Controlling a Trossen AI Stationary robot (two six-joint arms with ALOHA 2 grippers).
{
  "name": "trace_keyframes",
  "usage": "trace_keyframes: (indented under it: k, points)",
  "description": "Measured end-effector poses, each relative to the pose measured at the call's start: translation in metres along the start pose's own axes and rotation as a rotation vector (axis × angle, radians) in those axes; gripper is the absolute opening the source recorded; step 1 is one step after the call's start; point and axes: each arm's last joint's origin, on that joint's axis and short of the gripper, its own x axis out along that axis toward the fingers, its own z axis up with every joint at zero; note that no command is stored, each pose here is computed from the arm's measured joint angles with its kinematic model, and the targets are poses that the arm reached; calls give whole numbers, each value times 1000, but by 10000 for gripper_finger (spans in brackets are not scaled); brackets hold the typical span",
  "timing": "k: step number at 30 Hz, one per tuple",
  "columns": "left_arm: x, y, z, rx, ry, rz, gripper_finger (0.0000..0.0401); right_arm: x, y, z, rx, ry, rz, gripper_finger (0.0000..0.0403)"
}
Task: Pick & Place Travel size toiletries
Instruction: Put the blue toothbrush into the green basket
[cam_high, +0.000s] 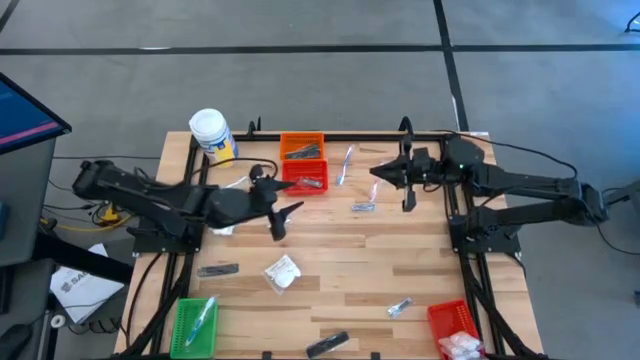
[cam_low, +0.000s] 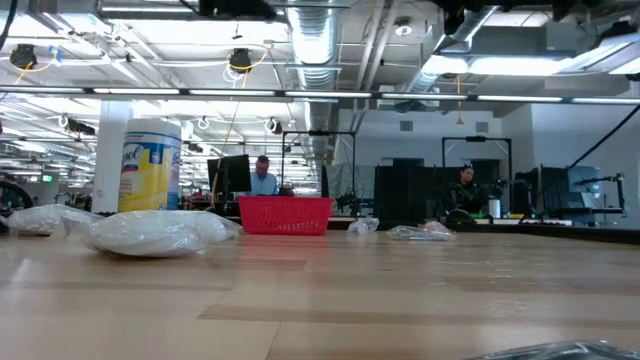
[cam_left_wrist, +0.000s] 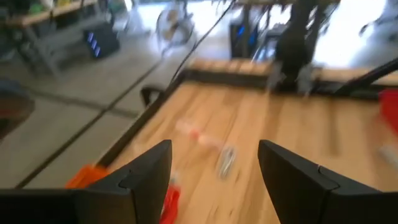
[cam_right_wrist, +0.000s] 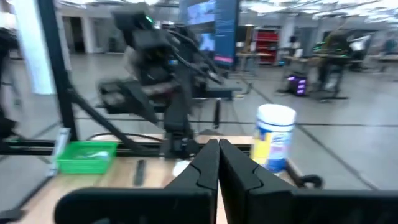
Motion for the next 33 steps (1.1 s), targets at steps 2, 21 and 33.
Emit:
trace_keyframes:
  k: [2, 21, 33]
  points:
    - [6, 2, -9, -9, 70, 29, 231, 0, 0, 0, 15, -1, 32, 0]
    - [56, -20, -54, -37, 314, 11, 231, -1, 16, 4, 120, -12, 118, 91]
    - [68, 3, -65, -31, 447, 42, 231, -1, 19, 4, 131, -13, 130, 203]
